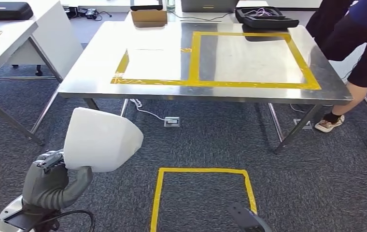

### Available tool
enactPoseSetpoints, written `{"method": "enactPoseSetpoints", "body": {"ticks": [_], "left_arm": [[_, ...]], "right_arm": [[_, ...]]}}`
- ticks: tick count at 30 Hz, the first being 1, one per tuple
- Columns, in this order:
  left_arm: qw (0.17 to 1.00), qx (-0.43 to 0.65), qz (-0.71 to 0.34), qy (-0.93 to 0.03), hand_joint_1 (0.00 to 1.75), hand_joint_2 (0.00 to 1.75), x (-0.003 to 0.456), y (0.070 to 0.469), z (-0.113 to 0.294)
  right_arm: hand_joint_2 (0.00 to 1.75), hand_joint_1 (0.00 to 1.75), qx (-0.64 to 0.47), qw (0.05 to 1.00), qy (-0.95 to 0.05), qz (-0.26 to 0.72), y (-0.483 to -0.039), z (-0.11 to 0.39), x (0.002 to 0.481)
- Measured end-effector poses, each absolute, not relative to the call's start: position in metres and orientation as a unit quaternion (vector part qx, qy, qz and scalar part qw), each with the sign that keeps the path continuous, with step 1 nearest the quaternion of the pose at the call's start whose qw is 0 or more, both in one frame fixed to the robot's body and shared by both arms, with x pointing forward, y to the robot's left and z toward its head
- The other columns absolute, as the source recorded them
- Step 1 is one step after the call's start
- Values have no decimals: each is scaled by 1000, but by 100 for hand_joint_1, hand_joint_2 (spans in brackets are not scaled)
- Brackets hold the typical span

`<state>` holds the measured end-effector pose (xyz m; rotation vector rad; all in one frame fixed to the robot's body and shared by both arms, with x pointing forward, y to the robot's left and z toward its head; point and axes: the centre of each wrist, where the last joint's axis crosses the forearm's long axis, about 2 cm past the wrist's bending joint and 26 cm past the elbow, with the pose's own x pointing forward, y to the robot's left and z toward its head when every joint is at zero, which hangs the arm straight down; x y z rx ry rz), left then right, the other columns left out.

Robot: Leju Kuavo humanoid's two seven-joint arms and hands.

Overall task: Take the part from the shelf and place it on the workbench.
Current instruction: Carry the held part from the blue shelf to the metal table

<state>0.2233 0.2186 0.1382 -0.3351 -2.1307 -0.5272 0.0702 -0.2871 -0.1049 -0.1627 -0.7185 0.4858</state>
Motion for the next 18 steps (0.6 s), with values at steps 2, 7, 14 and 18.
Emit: {"method": "enactPoseSetpoints", "body": {"ticks": [2,7,14,18], "left_arm": [[443,-135,-213,-860,175,175,224,219,139],[446,-135,-213,-859,175,175,222,219,137],[442,-133,-214,-861,175,175,221,219,140],[439,-132,-214,-863,175,175,220,218,142]], "right_arm": [[0,0,-80,904,-348,236,-287,-105,71],[0,0,-81,902,-349,239,-287,-105,71],[0,0,-78,902,-349,242,-287,-105,72],[0,0,-78,902,-350,242,-288,-105,73]]}}
